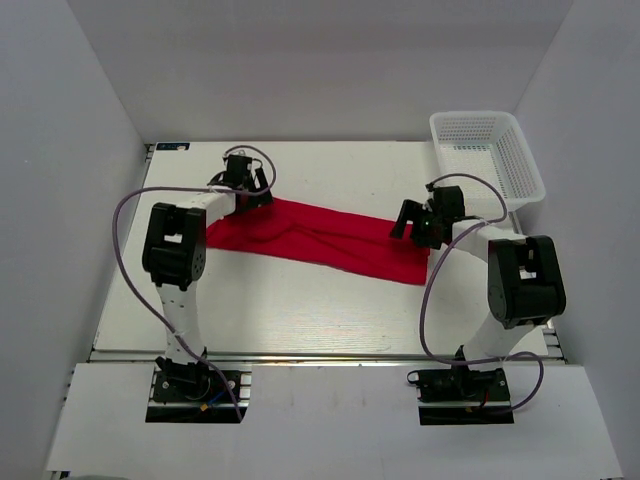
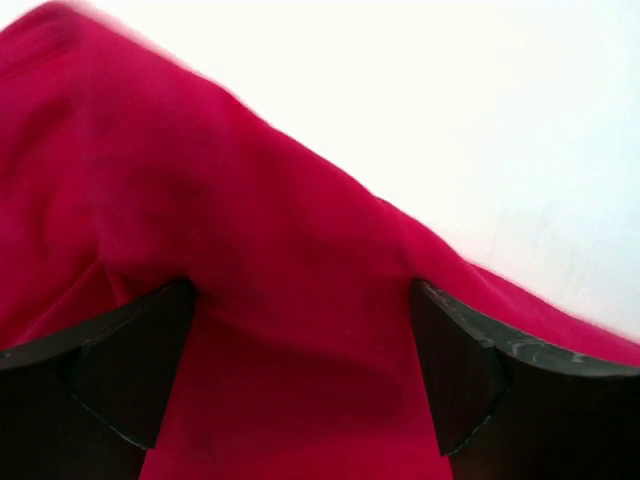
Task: Fold and stack the t-shirts
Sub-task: Rotate the tshirt 90 degrees, then grab the bottom of the folded rectangular tshirt with both arms
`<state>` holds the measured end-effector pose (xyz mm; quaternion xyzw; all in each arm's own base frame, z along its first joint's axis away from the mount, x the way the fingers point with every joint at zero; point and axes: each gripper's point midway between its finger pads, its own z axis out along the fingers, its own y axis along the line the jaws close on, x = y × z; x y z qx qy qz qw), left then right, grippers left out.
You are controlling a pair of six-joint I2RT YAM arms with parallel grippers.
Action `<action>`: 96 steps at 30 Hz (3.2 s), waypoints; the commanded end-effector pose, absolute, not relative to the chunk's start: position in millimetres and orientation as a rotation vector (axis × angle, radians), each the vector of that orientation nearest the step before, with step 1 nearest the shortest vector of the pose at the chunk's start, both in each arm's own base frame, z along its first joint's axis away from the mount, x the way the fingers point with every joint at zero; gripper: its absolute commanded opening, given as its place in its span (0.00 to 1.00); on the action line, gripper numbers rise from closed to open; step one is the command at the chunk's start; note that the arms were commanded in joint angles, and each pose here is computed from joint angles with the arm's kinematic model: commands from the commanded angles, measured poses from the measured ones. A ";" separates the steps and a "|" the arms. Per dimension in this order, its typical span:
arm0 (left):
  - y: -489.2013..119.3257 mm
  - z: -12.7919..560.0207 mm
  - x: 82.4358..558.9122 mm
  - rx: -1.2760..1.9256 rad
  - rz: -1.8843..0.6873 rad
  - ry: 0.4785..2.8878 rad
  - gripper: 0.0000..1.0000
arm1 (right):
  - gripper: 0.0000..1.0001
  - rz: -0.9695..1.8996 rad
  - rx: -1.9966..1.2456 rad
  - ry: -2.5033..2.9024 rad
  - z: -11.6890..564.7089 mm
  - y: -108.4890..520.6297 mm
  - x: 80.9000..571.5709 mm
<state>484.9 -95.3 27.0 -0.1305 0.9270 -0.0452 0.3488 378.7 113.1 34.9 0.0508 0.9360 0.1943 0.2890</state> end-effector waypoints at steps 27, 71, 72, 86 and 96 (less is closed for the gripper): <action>-283.4 28.8 665.3 0.015 -1.037 1.980 0.99 | 0.90 1.324 -1.602 2.322 27.9 338.6 59.3; -172.2 64.2 201.7 -0.034 -0.707 2.538 0.99 | 0.81 0.871 -0.279 2.484 48.6 285.9 147.3; -173.2 55.2 191.7 -0.029 -0.726 2.560 0.99 | 0.79 0.869 -0.260 2.500 44.6 285.4 146.6; -169.7 -3.4 132.7 0.028 -0.671 2.809 0.75 | 0.42 0.859 -0.227 2.552 29.7 272.9 139.0; -138.5 -19.6 100.0 0.070 -0.383 2.990 0.66 | 0.22 0.922 -0.380 2.649 19.2 284.3 120.9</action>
